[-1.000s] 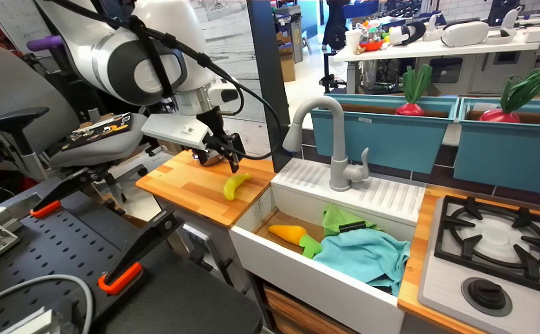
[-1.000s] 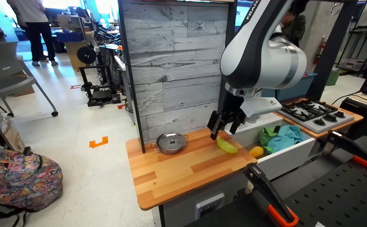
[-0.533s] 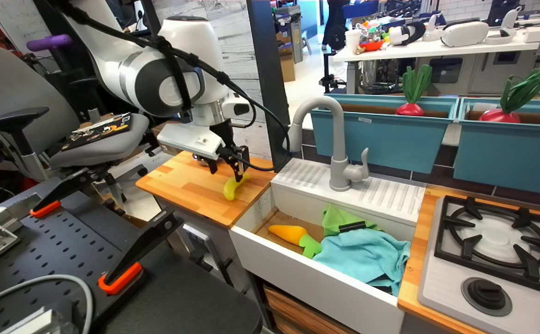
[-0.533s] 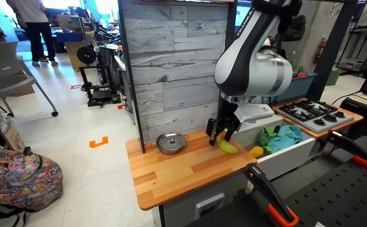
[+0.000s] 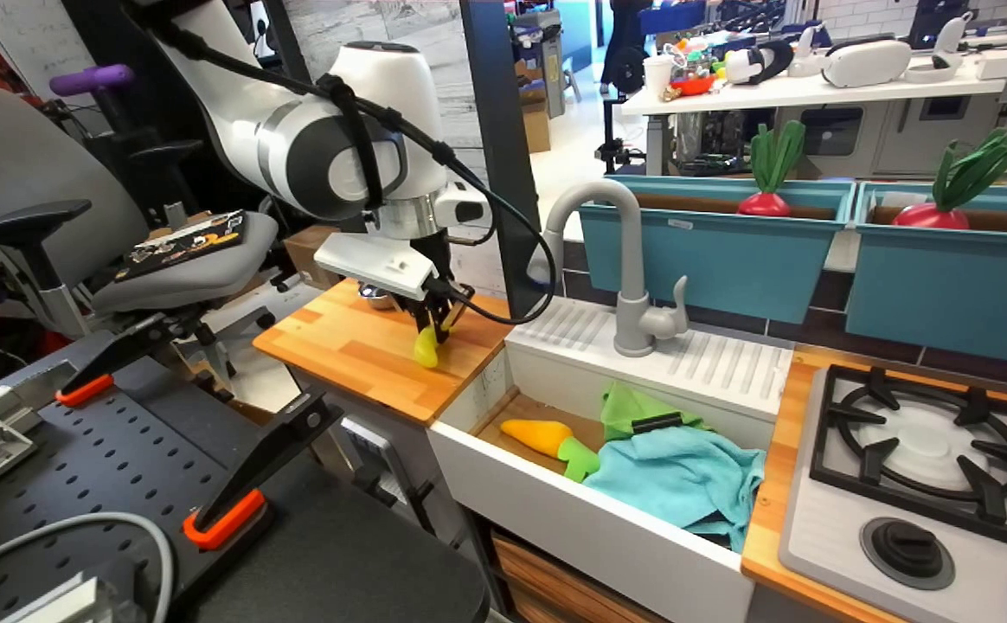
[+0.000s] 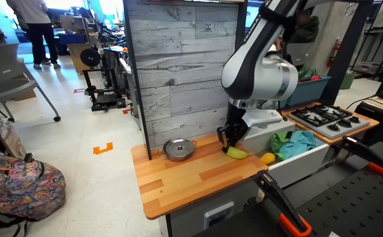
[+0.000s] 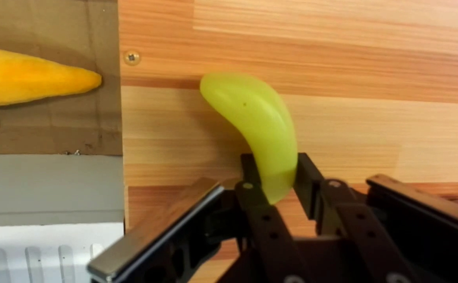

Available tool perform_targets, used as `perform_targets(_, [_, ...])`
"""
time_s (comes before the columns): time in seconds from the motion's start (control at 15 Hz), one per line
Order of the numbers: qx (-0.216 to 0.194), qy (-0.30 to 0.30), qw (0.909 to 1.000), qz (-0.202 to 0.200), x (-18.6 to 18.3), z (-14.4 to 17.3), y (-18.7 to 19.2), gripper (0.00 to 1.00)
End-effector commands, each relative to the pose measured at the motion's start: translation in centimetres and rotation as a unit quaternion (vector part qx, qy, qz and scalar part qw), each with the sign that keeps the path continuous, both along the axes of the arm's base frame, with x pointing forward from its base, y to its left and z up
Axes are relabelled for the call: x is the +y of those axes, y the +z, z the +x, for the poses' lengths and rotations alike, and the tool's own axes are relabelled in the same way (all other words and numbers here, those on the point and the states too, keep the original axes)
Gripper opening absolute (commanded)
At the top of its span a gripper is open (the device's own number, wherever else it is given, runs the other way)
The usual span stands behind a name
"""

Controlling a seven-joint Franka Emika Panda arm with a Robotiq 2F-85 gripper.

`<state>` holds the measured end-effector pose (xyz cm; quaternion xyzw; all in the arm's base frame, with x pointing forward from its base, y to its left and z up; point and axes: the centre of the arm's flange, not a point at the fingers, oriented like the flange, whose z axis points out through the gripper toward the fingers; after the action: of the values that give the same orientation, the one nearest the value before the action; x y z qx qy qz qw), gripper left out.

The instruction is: Put the silver lid on the silver pot, move the banana to the left, push the faucet to the left

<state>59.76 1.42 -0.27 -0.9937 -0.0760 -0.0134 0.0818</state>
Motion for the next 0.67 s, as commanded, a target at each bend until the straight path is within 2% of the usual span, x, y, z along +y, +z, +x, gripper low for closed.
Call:
perform_targets(0.0, [0.006,0.009,0.9999,0.003,0.2,0.3,0.1,0.07])
perform_targets(0.27, [0.002,0.025,0.9996,-0.009,2.3,-2.0,1.9,0.06])
perform_targets(0.6, [0.009,0.081,0.9964,-0.024,7.4,-4.8,3.8,0.06])
